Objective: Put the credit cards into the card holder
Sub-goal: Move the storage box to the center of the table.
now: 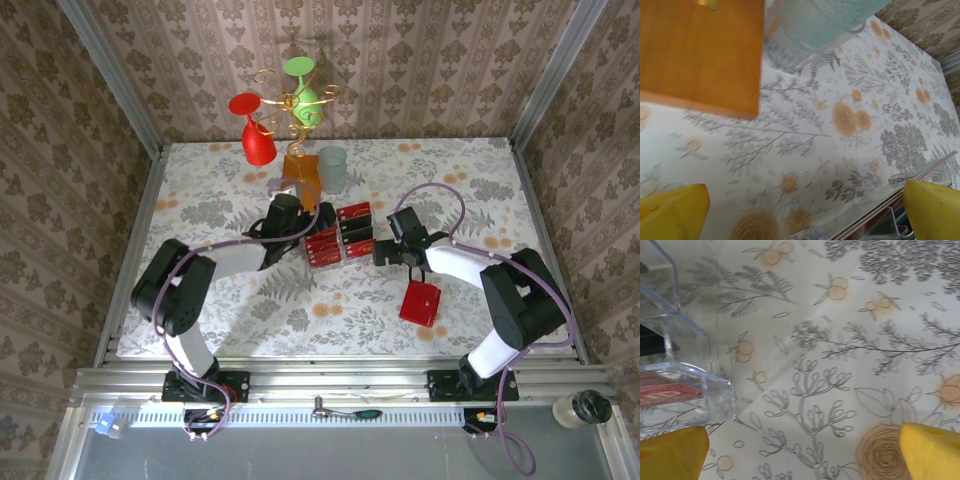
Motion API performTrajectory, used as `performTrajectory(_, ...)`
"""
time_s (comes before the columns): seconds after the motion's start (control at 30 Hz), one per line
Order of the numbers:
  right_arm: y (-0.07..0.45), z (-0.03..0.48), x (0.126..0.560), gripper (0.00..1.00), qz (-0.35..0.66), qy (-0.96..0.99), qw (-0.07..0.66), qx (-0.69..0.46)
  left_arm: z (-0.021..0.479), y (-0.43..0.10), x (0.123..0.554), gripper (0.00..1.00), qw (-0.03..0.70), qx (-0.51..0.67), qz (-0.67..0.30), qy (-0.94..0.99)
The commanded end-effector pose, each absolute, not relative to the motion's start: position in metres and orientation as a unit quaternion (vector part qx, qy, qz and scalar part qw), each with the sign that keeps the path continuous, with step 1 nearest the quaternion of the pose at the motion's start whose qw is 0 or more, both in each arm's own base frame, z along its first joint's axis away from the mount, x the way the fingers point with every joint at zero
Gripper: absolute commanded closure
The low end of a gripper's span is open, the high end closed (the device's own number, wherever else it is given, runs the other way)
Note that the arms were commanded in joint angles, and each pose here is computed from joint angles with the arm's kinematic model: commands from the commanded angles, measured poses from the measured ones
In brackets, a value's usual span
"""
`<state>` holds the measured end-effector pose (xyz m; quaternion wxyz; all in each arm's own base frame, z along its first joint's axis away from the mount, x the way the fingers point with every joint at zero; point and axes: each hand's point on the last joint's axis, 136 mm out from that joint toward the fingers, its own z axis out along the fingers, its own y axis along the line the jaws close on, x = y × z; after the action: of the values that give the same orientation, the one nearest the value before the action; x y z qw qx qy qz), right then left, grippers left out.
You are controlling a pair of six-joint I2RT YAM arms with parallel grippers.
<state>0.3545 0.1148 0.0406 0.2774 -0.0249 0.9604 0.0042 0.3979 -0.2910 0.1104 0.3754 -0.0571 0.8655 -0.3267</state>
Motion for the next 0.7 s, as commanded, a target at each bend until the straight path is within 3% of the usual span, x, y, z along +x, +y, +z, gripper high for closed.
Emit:
performTrajectory(0.0, 0.102, 0.049, 0.36, 0.01, -0.001, 0.96, 0.279, 0.014, 0.122, -0.32, 0.409, 0.0, 0.378, -0.032, -0.359, 0.853)
performTrajectory(0.3, 0.091, 0.059, 0.363, 0.01, 0.043, 0.958, 0.28, 0.051, 0.118, -0.353, 0.433, 0.0, 0.369, -0.025, -0.372, 0.851)
performTrajectory(0.67, 0.089, 0.1, 0.347, 0.01, 0.097, 0.944, 0.305, 0.076, 0.13, -0.357, 0.446, 0.0, 0.377, 0.016, -0.34, 0.861)
